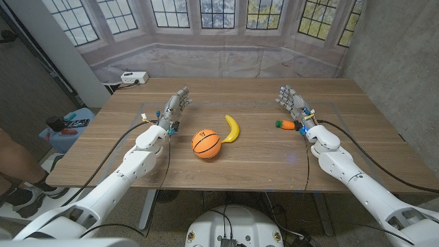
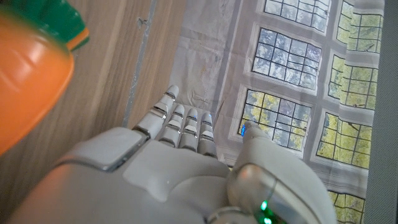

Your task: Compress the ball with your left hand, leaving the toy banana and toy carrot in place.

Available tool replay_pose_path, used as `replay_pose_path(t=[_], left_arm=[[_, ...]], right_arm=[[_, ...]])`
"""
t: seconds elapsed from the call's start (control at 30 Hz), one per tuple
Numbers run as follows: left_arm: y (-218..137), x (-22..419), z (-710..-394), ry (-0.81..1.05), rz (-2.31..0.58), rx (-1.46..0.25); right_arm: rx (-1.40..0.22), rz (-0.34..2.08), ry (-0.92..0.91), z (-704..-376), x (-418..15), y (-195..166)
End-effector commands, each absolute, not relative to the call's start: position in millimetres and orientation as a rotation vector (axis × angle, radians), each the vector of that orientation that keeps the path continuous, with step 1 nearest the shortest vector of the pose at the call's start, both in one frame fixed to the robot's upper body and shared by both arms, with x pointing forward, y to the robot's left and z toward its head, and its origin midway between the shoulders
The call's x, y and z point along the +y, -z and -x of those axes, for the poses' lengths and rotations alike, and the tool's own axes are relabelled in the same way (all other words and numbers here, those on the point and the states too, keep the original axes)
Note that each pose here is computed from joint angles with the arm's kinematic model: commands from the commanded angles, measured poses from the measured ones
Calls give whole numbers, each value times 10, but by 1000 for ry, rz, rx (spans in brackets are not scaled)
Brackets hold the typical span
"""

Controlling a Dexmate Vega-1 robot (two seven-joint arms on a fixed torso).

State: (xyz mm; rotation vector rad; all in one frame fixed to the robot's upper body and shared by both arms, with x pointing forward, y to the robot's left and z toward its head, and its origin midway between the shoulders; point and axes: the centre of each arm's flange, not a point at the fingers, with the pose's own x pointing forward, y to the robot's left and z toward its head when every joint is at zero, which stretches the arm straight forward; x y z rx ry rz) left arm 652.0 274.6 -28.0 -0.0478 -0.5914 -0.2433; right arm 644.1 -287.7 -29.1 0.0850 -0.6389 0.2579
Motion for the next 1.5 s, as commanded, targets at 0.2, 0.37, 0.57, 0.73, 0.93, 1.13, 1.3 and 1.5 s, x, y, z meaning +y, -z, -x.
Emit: replay_pose_path(t=[0.2, 0.37, 0.57, 0.73, 0.93, 1.13, 1.3, 1.5], left_arm=[[183, 2520, -6412, 297, 32, -610], [155, 2505, -6352, 302, 23, -621], [138, 2534, -6277, 298, 10, -629], [132, 2561, -6205, 295, -1, -632], [143, 2582, -6144, 294, -8, -632], [149, 2593, -6093, 299, -18, -636], [144, 2608, -6029, 304, -39, -635], [150, 2614, -5962, 312, -65, -630]], right_arm=[[-689, -168, -332, -6249, -2753, 511], [-695, -162, -336, -6219, -2752, 507], [-701, -158, -339, -6218, -2760, 492], [-715, -150, -345, -6225, -2758, 459], [-725, -142, -343, -6208, -2766, 442], [-732, -133, -337, -6172, -2791, 436], [-737, -125, -337, -6165, -2808, 418], [-745, -121, -339, -6169, -2815, 394]])
